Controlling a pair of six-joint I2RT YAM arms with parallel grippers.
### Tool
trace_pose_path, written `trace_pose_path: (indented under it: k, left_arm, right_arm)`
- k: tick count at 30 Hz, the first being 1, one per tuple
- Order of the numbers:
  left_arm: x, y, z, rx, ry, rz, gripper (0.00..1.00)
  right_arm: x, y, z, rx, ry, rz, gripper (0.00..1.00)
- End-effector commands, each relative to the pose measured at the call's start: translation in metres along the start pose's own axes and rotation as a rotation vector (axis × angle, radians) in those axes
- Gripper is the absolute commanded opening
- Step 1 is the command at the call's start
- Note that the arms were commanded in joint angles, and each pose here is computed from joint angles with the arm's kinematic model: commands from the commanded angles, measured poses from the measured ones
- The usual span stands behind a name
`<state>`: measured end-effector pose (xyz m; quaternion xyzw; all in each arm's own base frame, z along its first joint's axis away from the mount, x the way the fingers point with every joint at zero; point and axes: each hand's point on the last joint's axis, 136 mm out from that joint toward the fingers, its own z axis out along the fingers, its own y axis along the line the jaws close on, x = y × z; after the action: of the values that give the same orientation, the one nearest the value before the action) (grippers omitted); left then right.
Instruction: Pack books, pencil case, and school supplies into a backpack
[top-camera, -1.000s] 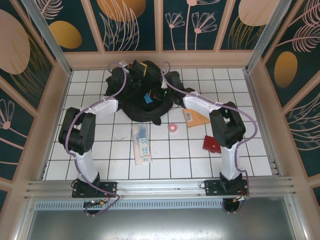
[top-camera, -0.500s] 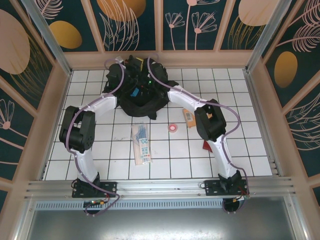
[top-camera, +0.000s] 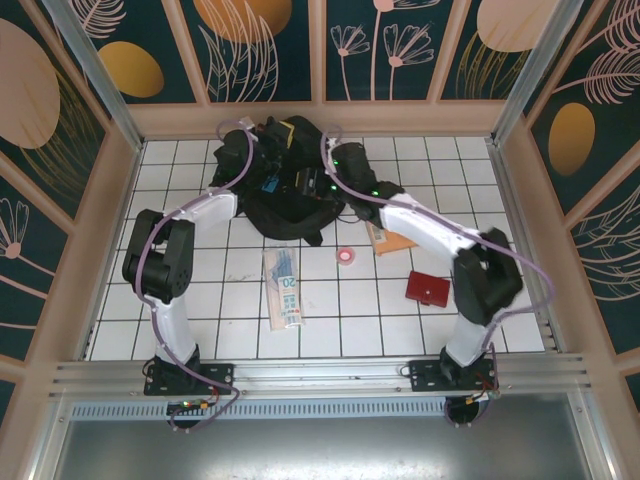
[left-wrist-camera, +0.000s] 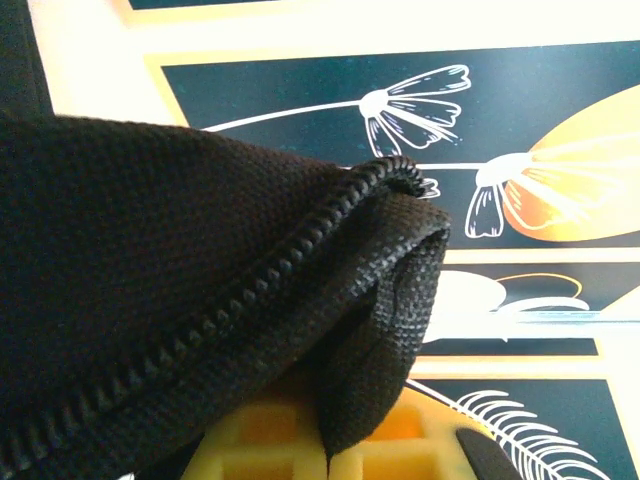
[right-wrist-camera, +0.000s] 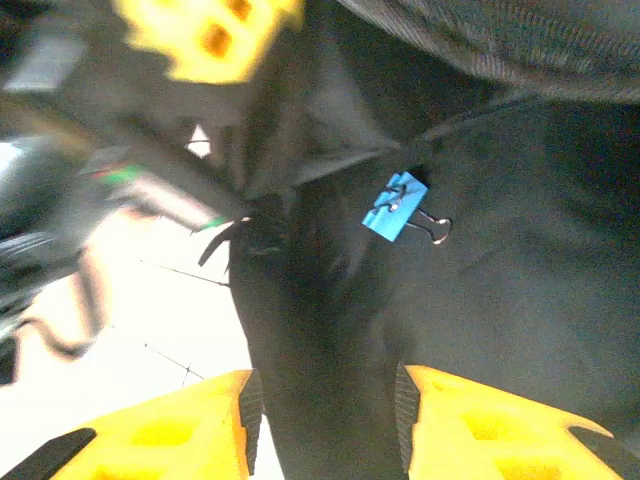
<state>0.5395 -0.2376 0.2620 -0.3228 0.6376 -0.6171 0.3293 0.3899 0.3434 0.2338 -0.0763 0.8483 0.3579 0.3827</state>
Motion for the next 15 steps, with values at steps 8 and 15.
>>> trace_pose_path:
  k: [8, 15]
  left_arm:
    - [0.009, -0.019, 0.003, 0.071, 0.043, 0.020, 0.00]
    - [0.011, -0.016, -0.001, 0.071, 0.047, 0.022, 0.00]
  right_arm:
    - [0.107, -0.079, -0.053, 0.351, 0.286, 0.015, 0.34]
    - [0.128, -0.115, -0.048, 0.473, 0.397, 0.057, 0.35]
